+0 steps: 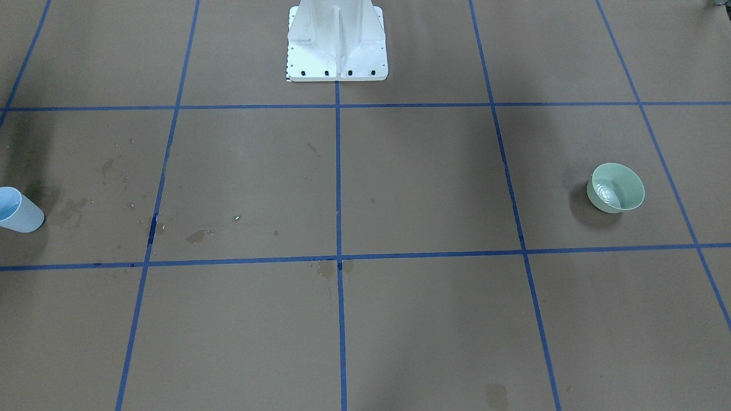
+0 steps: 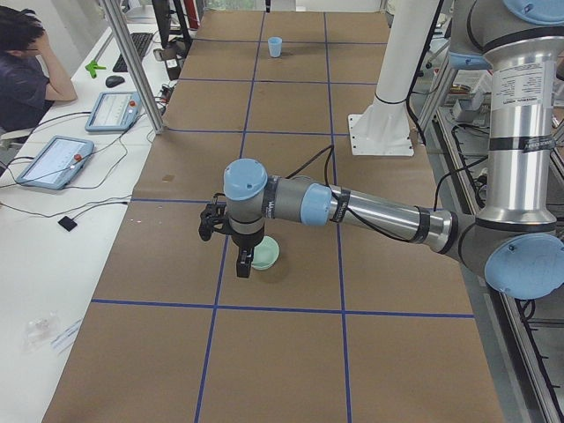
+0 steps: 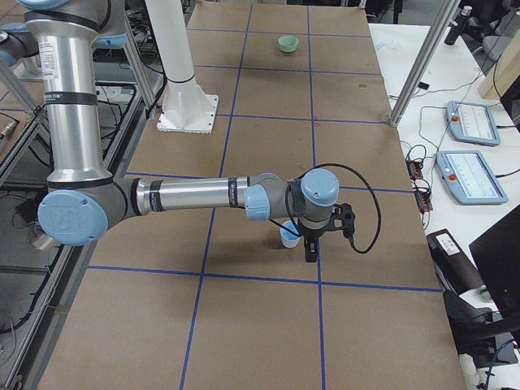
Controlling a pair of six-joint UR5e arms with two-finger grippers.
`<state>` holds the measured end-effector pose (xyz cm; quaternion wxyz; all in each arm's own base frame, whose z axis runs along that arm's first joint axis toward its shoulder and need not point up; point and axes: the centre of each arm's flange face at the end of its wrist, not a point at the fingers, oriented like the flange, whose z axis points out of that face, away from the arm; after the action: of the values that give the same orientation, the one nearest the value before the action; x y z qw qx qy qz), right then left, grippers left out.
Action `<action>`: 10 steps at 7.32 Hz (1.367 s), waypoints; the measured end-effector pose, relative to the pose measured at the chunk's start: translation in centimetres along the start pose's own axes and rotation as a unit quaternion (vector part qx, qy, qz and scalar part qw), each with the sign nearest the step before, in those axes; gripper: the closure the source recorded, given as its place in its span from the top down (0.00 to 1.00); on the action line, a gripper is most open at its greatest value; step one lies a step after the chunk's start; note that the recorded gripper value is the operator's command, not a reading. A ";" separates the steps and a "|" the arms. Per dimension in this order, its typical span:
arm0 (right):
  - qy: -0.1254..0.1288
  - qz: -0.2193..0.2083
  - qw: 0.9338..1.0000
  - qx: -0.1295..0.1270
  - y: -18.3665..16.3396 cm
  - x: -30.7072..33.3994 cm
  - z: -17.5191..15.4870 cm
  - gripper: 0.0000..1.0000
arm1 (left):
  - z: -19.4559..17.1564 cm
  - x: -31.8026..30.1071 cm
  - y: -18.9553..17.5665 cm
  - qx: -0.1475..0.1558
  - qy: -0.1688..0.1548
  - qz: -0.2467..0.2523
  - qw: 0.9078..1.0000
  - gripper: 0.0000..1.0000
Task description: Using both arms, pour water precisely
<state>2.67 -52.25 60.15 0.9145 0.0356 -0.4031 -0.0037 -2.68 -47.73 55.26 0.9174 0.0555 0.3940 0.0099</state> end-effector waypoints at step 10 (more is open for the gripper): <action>0.003 -0.008 1.000 0.007 -0.7 -0.8 -0.6 1.00 | 20.6 6.7 0.7 -0.006 0.021 -0.016 1.000 0.61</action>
<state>2.59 -52.92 59.14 0.9153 0.0451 -0.4002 -0.0084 16.81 -48.60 64.57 0.9092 0.0435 0.4140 -0.0011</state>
